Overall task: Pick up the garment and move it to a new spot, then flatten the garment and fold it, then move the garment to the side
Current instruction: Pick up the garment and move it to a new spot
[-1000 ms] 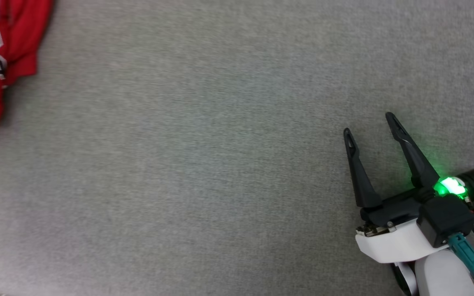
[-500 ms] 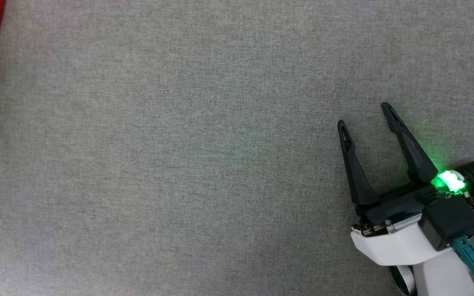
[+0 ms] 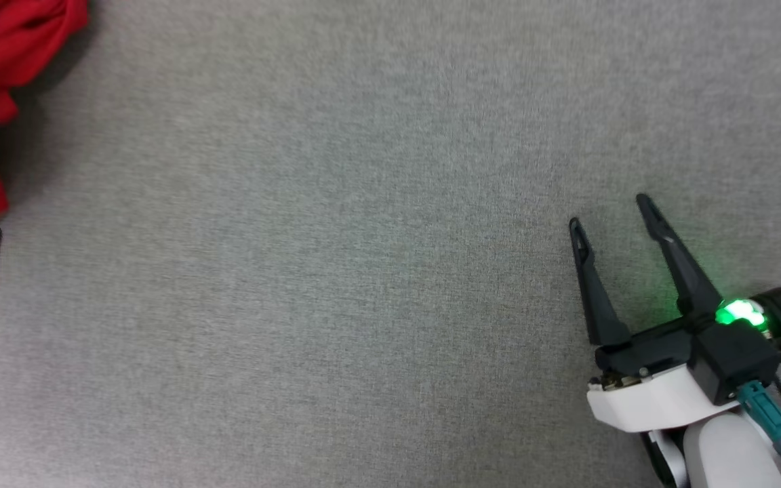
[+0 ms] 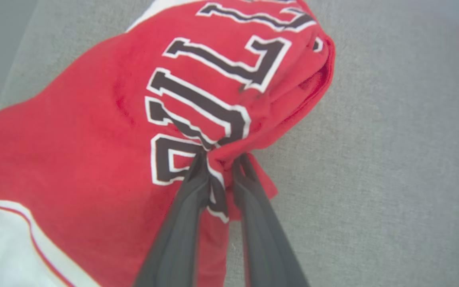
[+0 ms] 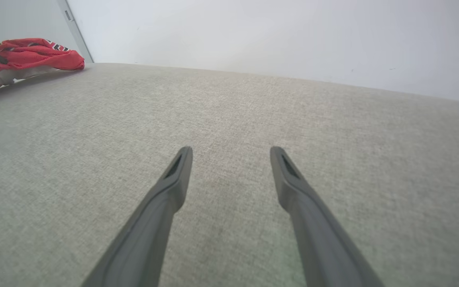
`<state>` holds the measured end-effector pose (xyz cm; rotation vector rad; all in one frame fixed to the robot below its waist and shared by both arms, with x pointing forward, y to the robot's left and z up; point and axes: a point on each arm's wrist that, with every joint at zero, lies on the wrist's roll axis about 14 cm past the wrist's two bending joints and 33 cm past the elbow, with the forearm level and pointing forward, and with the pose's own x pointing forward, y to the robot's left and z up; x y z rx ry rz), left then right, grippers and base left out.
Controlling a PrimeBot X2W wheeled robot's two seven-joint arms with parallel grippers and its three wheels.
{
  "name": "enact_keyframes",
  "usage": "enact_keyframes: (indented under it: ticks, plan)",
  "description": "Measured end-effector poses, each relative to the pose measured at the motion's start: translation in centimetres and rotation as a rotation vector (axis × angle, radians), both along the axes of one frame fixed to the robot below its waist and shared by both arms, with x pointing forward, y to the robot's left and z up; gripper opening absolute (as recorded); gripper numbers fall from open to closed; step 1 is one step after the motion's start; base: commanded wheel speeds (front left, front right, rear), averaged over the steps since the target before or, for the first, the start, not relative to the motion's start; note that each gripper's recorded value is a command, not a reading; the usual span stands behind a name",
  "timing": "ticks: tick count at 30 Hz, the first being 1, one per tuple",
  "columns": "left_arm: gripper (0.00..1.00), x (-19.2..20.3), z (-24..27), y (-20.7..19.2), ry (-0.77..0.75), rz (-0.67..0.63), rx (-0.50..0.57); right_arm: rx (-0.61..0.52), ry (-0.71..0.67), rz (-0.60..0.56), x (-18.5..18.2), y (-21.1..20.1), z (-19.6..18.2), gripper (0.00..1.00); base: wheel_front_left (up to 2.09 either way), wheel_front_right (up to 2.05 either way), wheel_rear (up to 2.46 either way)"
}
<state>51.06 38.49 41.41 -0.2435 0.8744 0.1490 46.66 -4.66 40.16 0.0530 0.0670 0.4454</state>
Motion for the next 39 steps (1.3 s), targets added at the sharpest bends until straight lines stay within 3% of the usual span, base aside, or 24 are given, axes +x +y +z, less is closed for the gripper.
enact_keyframes:
  ticks: [1,8,18,23,30,39]
  plan:
    - [0.00,0.6,3.6,0.4,-0.127,-0.009,0.037,0.005,-0.021,0.011,-0.5,0.3,1.3,1.00,0.00,0.00,0.00]
    - [0.00,0.5,12.7,-2.9,-0.410,-0.167,0.110,0.048,-0.097,0.008,-1.8,0.3,6.1,1.00,0.00,0.00,0.00]
    - [0.00,-1.6,18.7,-11.2,-0.619,-0.443,0.149,0.077,-0.196,-0.063,-3.5,-2.1,11.2,1.00,0.00,0.00,0.00]
    - [0.00,-2.6,18.9,-18.6,-0.693,-0.634,0.110,0.075,-0.235,-0.144,-4.4,-5.0,13.0,1.00,0.00,0.00,0.00]
    - [0.00,-4.3,16.6,-31.9,-0.719,-0.889,-0.036,0.043,-0.262,-0.284,-5.8,-10.0,14.0,1.00,0.00,0.00,0.00]
    - [0.00,-6.5,10.8,-42.6,-0.627,-1.066,-0.167,0.015,-0.253,-0.382,-6.2,-13.5,13.6,1.00,0.00,0.00,0.00]
